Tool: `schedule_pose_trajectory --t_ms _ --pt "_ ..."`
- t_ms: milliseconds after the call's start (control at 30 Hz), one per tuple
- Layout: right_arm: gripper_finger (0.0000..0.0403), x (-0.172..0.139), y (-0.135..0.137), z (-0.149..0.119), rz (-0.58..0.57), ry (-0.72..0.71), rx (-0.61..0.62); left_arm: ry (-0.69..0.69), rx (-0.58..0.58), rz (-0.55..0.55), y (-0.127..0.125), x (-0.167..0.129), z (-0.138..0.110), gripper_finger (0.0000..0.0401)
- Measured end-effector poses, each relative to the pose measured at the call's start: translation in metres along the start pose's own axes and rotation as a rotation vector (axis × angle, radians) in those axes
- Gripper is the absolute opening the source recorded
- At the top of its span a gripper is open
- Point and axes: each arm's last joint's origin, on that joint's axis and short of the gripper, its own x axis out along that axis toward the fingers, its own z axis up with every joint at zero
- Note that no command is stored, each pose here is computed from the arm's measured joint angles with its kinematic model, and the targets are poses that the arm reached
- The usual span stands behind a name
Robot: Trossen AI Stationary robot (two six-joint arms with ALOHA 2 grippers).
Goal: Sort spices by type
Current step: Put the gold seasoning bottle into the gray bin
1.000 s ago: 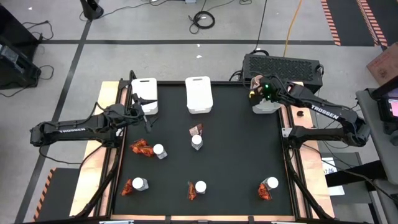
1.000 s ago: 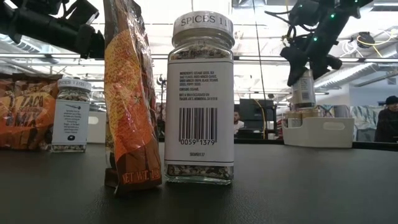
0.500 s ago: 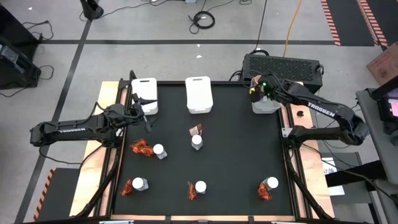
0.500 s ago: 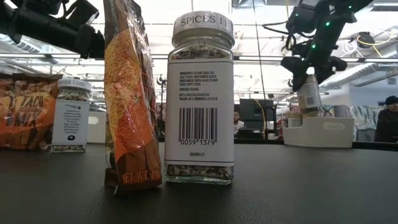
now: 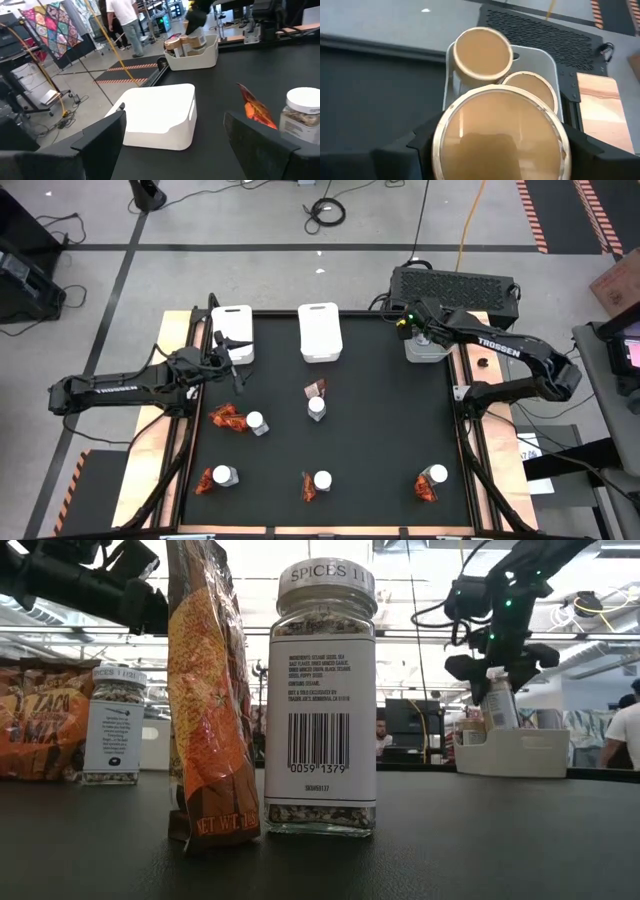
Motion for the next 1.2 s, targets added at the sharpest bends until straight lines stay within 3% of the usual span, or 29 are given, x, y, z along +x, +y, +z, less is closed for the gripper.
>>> schedule_pose_trajectory --t_ms 500,800,1200 --pt "0.0263 0.027 0.020 -0.006 -0.045 0.044 0.054 -0.002 0.000 -0.005 0.000 0.000 0.000 0.0338" --pt "0.0264 0.039 0.026 -0.010 -0.071 0.075 0.022 0.001 0.001 -0.006 0.000 0.000 0.000 0.0338" --pt "0.0326 0.044 0.029 -0.013 -0.060 0.114 -0.044 -0.003 0.000 -0.005 0.000 0.000 0.000 0.0338"
